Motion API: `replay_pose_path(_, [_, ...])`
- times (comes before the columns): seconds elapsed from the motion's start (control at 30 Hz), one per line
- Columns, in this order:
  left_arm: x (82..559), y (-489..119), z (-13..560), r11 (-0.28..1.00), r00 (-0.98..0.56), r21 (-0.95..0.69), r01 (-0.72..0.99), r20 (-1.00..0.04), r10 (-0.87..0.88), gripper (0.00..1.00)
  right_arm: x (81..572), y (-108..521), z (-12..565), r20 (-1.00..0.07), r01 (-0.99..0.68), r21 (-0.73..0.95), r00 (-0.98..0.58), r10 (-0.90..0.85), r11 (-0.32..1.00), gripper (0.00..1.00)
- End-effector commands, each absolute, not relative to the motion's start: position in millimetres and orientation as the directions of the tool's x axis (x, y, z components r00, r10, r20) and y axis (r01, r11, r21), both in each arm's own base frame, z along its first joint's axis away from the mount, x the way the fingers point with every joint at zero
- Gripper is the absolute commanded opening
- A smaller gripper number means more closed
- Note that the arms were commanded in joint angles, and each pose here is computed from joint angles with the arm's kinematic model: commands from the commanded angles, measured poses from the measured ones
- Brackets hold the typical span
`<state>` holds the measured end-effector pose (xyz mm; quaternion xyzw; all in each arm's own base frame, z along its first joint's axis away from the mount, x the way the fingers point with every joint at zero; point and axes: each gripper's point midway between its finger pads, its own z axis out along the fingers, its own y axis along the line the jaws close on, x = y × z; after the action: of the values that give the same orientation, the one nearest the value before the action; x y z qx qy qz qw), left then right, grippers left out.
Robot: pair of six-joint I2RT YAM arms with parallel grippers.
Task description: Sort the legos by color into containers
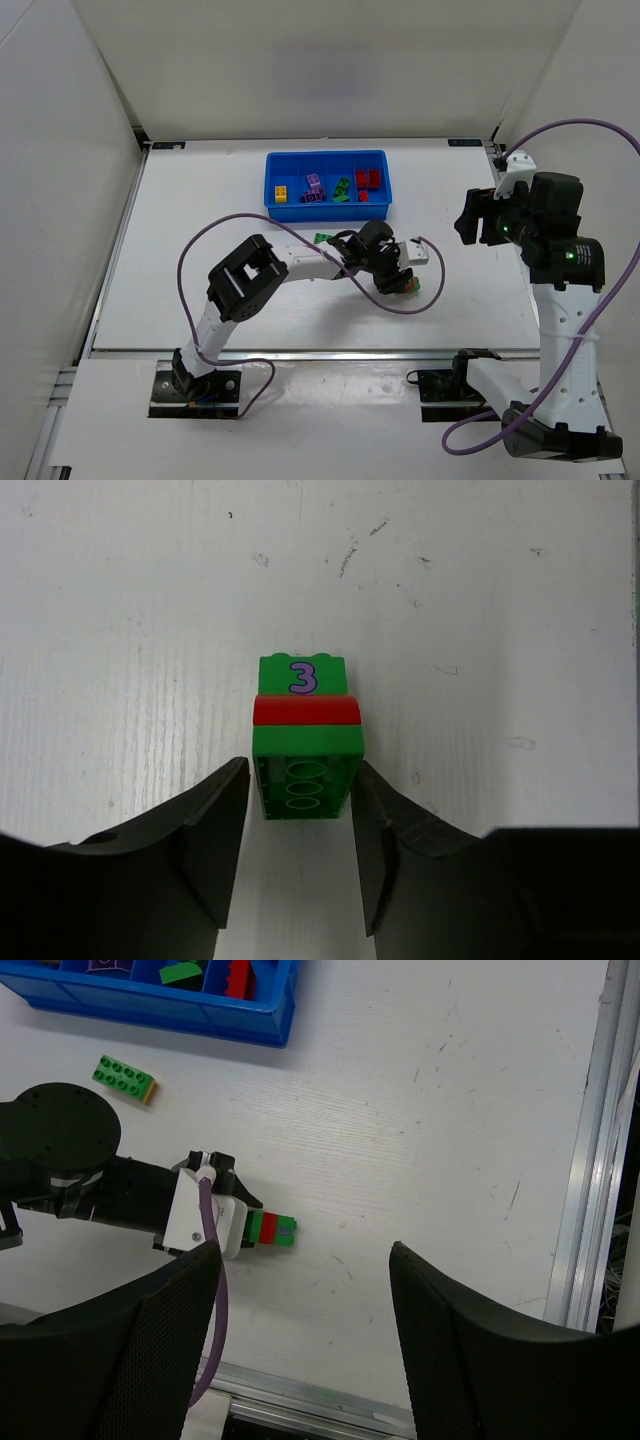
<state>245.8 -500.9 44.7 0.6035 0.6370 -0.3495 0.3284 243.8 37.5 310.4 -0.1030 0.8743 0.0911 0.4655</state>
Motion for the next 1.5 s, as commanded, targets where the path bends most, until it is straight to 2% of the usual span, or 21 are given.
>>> replay_pose_path(0.0, [249,-512,61,0.018,-0.025,-0.018,1.000,-0.860,0.510,0.55,244,35,313,-0.845,-0.264,0.046,-0.524,-0.103,0.964,0.72])
replay_pose_path(0.13, [256,-507,63,0.045,-0.048,-0.029,0.999,-0.861,0.507,0.44,244,36,311,-0.844,-0.269,0.044,-0.525,-0.108,0.962,0.72])
replay_pose_path(0.37, [268,-481,91,0.084,-0.090,-0.060,0.995,-0.895,0.438,0.31,245,35,302,-0.840,-0.291,0.022,-0.524,-0.140,0.956,0.72])
replay_pose_path(0.5, [271,-450,124,0.111,-0.121,-0.085,0.990,-0.920,0.372,0.30,251,34,291,-0.838,-0.319,-0.006,-0.515,-0.178,0.948,0.73])
replay_pose_path(0.53, [266,-442,148,0.100,-0.128,-0.100,0.990,-0.935,0.330,0.30,252,34,284,-0.832,-0.331,-0.013,-0.519,-0.193,0.944,0.74])
replay_pose_path(0.6, [268,-416,154,0.122,-0.163,-0.130,0.984,-0.934,0.317,0.29,256,42,279,-0.835,-0.385,0.008,-0.510,-0.205,0.923,0.74])
replay_pose_path(0.67, [255,-398,189,0.070,-0.132,-0.117,0.991,-0.958,0.257,0.29,257,61,273,-0.838,-0.505,0.065,-0.496,-0.228,0.861,0.75])
replay_pose_path(0.73, [245,-376,200,0.037,-0.138,-0.133,0.990,-0.961,0.239,0.29,253,78,269,-0.839,-0.612,0.117,-0.482,-0.252,0.782,0.75])
replay_pose_path(0.8, [238,-357,225,0.013,-0.131,-0.132,0.991,-0.968,0.213,0.29,249,103,275,-0.868,-0.758,0.178,-0.422,-0.262,0.628,0.74])
replay_pose_path(0.87, [221,-345,247,-0.049,-0.141,-0.153,0.987,-0.973,0.184,0.29,252,118,278,-0.883,-0.833,0.228,-0.396,-0.254,0.505,0.74])
replay_pose_path(0.93, [205,-334,263,-0.114,-0.169,-0.190,0.975,-0.971,0.172,0.29,252,139,299,-0.915,-0.896,0.302,-0.369,-0.166,0.325,0.74])
replay_pose_path(0.97, [206,-333,263,-0.110,-0.173,-0.193,0.975,-0.970,0.172,0.29,255,140,292,-0.898,-0.884,0.343,-0.408,-0.165,0.319,0.73])
replay_pose_path(1.13, [191,-326,280,-0.163,-0.224,-0.253,0.954,-0.959,0.176,0.27,259,170,317,-0.946,-0.963,0.238,-0.259,-0.195,0.128,0.71])
replay_pose_path(1.47, [204,-332,285,-0.165,-0.235,-0.263,0.951,-0.956,0.175,0.27,214,211,319,-0.962,-0.993,0.098,-0.078,-0.261,-0.063,0.71])
